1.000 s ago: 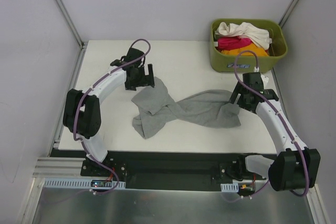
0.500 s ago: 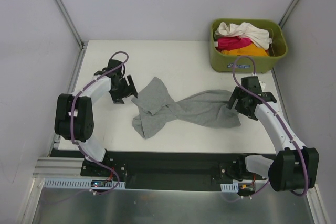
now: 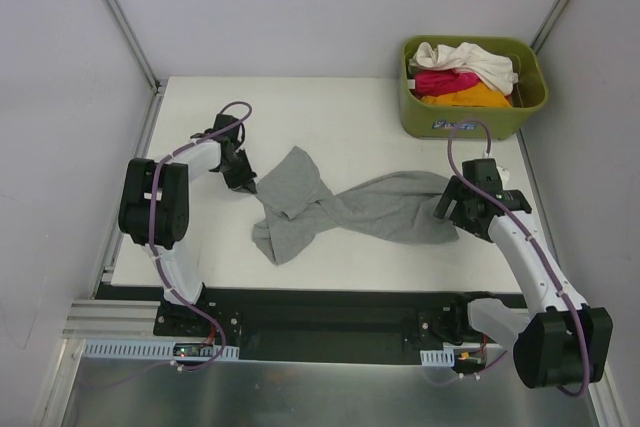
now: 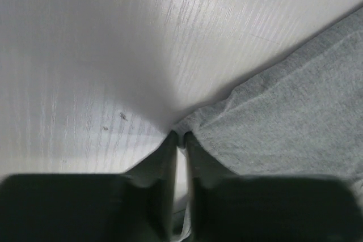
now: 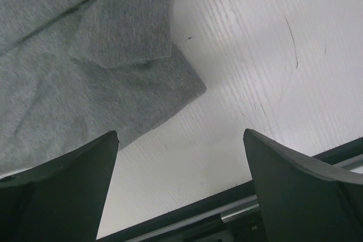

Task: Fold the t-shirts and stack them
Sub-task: Flatten the tshirt out

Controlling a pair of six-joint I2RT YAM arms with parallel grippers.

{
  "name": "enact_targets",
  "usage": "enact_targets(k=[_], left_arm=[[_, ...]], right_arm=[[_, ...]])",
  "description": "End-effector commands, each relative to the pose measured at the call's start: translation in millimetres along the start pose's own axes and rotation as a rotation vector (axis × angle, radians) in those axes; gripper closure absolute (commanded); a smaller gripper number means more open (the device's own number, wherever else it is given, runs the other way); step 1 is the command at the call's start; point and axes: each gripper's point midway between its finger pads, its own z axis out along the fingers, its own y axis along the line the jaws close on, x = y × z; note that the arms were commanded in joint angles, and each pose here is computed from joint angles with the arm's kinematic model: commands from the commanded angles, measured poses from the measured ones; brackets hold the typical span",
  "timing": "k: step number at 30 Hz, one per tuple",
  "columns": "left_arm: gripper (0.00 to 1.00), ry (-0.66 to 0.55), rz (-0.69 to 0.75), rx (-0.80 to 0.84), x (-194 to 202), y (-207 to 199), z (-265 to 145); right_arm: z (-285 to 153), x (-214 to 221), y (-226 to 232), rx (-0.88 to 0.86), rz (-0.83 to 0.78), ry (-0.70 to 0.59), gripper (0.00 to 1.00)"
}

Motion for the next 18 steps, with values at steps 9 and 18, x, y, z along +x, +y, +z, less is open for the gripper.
enact_targets(k=[9,18], left_arm=[[1.00,-0.067,0.034,0.066,-5.9,-13.3,-18.5],[1.00,-0.135,0.006,0.038,14.1,6.1,-40.5]], right_arm=[[13.4,33.0,-4.2,0.010,0.049,0.096,0.05],[58.8,7.2,1.2,0.138,0.060,0.110,0.37]])
